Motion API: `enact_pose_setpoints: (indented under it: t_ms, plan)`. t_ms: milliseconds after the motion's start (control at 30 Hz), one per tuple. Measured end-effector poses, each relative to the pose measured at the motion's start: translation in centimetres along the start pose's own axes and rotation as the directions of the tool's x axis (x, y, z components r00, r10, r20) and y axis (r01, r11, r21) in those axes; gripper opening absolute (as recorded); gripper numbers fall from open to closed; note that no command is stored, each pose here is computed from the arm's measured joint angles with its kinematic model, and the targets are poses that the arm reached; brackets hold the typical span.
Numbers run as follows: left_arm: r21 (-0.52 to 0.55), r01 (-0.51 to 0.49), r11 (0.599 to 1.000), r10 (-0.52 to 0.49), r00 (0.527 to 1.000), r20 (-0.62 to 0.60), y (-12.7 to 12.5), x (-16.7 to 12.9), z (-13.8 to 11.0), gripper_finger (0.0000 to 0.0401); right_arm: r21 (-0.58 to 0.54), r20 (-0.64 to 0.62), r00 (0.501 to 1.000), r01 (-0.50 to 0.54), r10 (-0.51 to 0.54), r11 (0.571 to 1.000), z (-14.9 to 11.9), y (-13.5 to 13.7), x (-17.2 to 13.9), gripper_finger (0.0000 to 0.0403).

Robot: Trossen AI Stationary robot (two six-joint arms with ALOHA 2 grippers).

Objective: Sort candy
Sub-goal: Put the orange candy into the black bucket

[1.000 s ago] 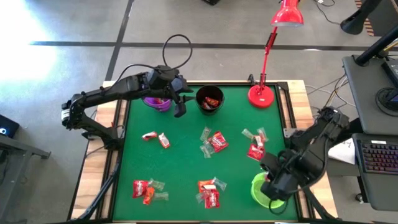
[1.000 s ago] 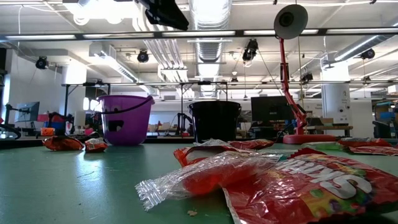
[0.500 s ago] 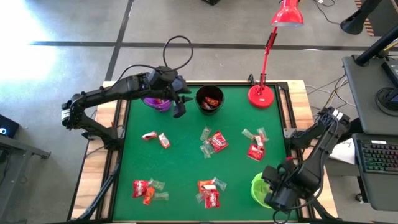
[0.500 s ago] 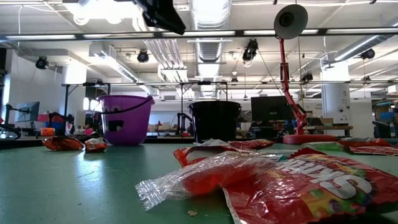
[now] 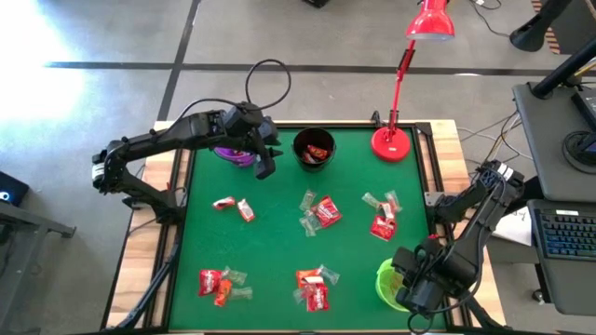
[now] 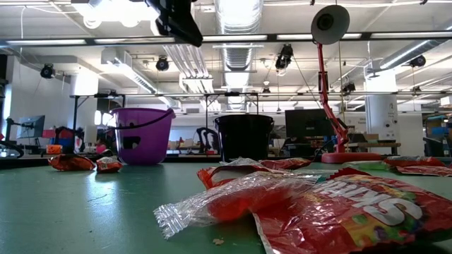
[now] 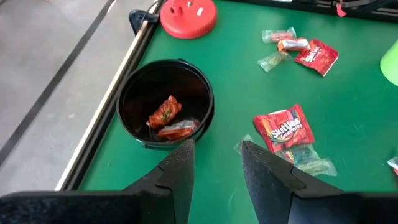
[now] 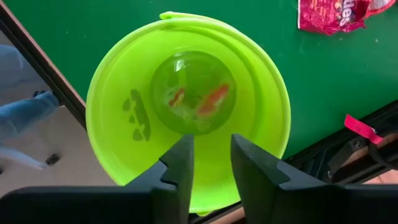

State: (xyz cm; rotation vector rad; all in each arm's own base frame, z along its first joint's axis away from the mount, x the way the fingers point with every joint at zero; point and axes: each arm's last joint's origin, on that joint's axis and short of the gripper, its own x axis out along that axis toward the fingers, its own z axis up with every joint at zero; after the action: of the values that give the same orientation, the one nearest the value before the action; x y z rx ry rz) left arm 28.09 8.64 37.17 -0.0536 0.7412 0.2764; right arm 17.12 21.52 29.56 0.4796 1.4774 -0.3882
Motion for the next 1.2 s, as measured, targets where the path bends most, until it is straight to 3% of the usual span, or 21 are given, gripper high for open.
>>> enact_pose_setpoints:
  t_ms: [200,400,500,667,833,1200]
  plan:
    - [-0.056,0.067,0.996,-0.070,0.997,-0.042,-0.3,0.0,-0.4,0.0149,-0.069,0.000,0.999,0.032,-0.032,0.997,0.0,-0.3,0.0,0.0141]
    - [-0.117,0.124,0.985,-0.135,0.987,-0.086,-1.3,0.0,-0.9,0.0176,0.012,0.031,0.973,0.229,-0.229,0.973,-0.1,-2.2,-0.2,0.0156]
    - [-0.095,0.163,0.982,-0.173,0.978,-0.115,-3.0,0.5,-1.5,0.0176,0.046,0.157,0.967,0.196,-0.201,0.979,0.3,-2.8,-0.4,0.0157]
    - [-0.042,0.194,0.980,-0.198,0.971,-0.134,-6.3,1.5,-2.7,0.0166,0.183,0.366,0.905,0.157,-0.215,0.971,1.4,-4.2,-1.2,0.0152]
    - [-0.058,0.245,0.968,-0.250,0.961,-0.120,-8.7,2.4,-3.9,0.0159,0.243,0.486,0.853,0.080,-0.192,0.967,2.2,-5.5,-2.7,0.0146]
    - [-0.120,0.315,0.941,-0.329,0.936,-0.122,-11.7,4.7,-7.3,0.0157,0.301,0.560,0.803,0.030,-0.202,0.953,3.9,-7.2,-4.1,0.0144]
